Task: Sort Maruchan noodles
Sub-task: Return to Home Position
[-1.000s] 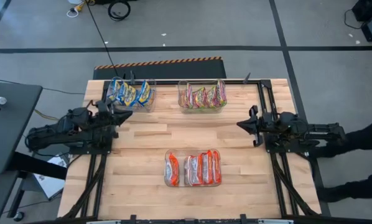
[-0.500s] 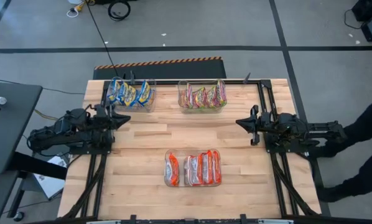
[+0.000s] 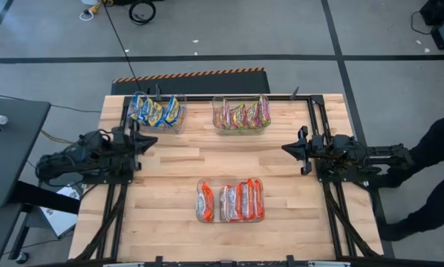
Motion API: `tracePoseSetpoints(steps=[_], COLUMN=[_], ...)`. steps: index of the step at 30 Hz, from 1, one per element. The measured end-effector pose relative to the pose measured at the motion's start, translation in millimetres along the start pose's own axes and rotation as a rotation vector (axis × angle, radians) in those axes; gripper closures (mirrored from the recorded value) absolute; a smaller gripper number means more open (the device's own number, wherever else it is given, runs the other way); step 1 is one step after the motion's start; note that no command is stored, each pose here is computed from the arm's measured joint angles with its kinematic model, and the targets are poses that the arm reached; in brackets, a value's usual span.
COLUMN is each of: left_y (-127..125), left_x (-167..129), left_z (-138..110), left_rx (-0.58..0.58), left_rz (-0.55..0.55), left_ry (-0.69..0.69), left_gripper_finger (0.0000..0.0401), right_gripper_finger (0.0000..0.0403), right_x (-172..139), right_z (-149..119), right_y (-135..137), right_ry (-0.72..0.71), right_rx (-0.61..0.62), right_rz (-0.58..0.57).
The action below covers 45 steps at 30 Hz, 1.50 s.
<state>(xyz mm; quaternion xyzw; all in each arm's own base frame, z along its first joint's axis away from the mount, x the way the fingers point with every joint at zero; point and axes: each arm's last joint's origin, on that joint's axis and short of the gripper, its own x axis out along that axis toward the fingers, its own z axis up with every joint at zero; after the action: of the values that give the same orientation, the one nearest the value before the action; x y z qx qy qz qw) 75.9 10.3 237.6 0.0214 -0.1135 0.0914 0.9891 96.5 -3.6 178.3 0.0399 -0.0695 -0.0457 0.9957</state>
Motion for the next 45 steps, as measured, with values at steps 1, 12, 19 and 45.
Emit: tracePoseSetpoints(steps=[1,12,19,45], left_y=[-0.4,-7.8,-7.9,-6.6], left_x=[1.5,5.8,5.5,5.8], left_z=[-7.2,-56.5,-60.8,-45.2], left_rx=[-0.001,-0.080,-0.082,-0.036], left_rz=[0.000,-0.179,-0.178,-0.152], left_ry=[0.004,0.044,0.086,-0.082], left_gripper_finger=[0.0374,0.0374,0.0374,0.0374], right_gripper_finger=[0.0384,0.0384,0.0384,0.0384], right_x=[0.0,0.0,0.1,0.2], right_z=[0.0,-7.6,-1.8,-5.2], right_y=[0.0,-2.3,2.7,-2.5], right_ry=[0.000,0.076,0.030,0.051], right_rx=[-0.002,-0.002,0.111,0.038], right_rz=[0.000,-0.057,0.103,-0.055])
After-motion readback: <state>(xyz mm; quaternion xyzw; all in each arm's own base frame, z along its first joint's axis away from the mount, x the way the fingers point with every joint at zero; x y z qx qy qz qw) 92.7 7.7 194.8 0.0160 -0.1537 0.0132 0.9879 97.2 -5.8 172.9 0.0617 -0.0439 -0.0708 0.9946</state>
